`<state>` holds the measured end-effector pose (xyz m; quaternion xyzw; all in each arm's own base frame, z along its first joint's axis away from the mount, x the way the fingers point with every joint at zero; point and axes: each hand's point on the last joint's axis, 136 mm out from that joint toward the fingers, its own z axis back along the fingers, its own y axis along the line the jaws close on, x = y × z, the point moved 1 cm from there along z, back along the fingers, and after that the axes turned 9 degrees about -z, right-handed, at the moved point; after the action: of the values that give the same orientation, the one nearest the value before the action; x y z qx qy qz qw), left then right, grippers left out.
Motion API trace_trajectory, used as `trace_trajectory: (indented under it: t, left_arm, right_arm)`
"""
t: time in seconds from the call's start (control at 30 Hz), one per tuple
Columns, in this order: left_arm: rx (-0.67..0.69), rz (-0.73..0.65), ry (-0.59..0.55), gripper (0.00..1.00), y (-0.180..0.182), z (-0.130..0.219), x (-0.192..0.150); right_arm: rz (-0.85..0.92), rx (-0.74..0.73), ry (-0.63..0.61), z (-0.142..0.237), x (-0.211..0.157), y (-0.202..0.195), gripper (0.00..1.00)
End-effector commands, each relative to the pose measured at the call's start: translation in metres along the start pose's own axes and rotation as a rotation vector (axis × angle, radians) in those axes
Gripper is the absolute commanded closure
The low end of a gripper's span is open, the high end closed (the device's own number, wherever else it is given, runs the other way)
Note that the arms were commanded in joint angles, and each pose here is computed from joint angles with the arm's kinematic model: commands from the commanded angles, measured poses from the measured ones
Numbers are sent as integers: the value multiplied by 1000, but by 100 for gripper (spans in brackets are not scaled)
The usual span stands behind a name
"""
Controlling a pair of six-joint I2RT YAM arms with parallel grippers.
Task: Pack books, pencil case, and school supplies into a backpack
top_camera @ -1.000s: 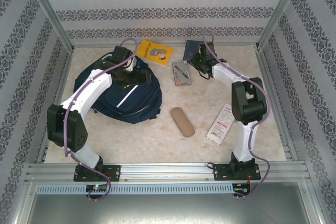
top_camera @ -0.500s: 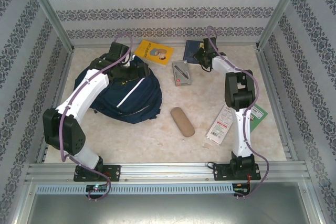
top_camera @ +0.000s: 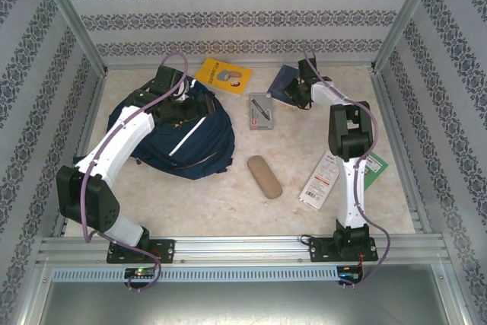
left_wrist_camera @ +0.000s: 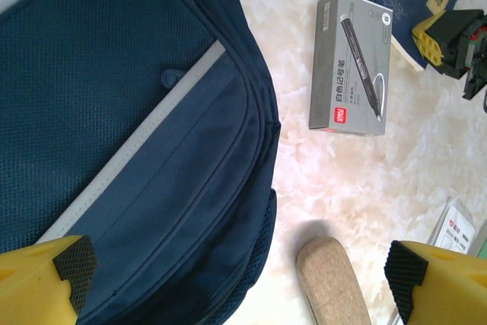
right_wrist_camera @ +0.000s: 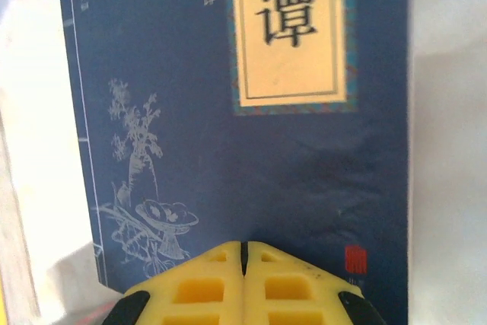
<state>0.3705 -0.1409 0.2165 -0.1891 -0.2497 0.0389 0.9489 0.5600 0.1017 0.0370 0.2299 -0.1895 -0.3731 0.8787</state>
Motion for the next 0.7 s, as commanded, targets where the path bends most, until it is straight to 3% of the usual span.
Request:
trace_trajectory:
  t: [0.0, 0.4, 0.67]
  left_arm:
    - [-46, 4, -7, 1, -8, 0, -1]
    - [-108, -43, 36, 1, -15, -17, -8]
    - [-161, -77, 70, 2, -30, -29, -11]
  right_arm:
    - [22, -133, 114, 11, -47, -46, 100]
    - [89, -243, 174, 86, -130, -121, 100]
    - [127, -292, 89, 129, -132, -148, 100]
